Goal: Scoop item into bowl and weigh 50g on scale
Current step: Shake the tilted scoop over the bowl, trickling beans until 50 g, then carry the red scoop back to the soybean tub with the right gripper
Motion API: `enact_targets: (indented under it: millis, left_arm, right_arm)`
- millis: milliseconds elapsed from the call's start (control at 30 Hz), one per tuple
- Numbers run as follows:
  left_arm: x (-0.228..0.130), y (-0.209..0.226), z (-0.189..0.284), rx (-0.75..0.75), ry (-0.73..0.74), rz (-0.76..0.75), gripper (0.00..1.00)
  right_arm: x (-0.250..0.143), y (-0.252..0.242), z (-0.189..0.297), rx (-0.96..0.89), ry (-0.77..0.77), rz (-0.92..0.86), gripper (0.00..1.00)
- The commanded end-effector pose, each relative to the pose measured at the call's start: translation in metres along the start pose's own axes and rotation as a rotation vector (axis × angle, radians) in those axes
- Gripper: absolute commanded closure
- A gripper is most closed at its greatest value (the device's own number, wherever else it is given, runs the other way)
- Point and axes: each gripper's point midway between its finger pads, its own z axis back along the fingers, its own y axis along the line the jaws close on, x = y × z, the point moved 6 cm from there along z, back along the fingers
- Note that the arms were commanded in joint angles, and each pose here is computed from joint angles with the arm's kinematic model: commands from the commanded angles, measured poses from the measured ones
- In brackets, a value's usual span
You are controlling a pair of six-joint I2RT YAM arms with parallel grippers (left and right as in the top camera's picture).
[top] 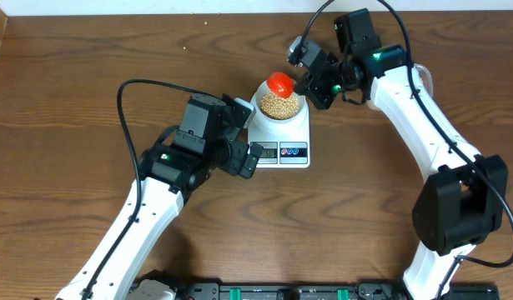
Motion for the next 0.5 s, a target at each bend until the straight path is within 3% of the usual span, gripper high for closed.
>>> enact_targets:
  millis: [0, 467]
  left_arm:
    - [0.0018, 0.0010, 0.0009, 0.007, -0.003, -0.010, 0.02]
    - [0.0018, 0.0010, 0.0009, 0.007, -0.003, -0.010, 0.02]
  right_arm:
    - [0.0100, 0.0070, 0.0129, 0.004, -0.037, 0.008, 0.99]
    - [0.0100, 0.0042, 0.0180, 0.045, -0.073, -0.059, 0.99]
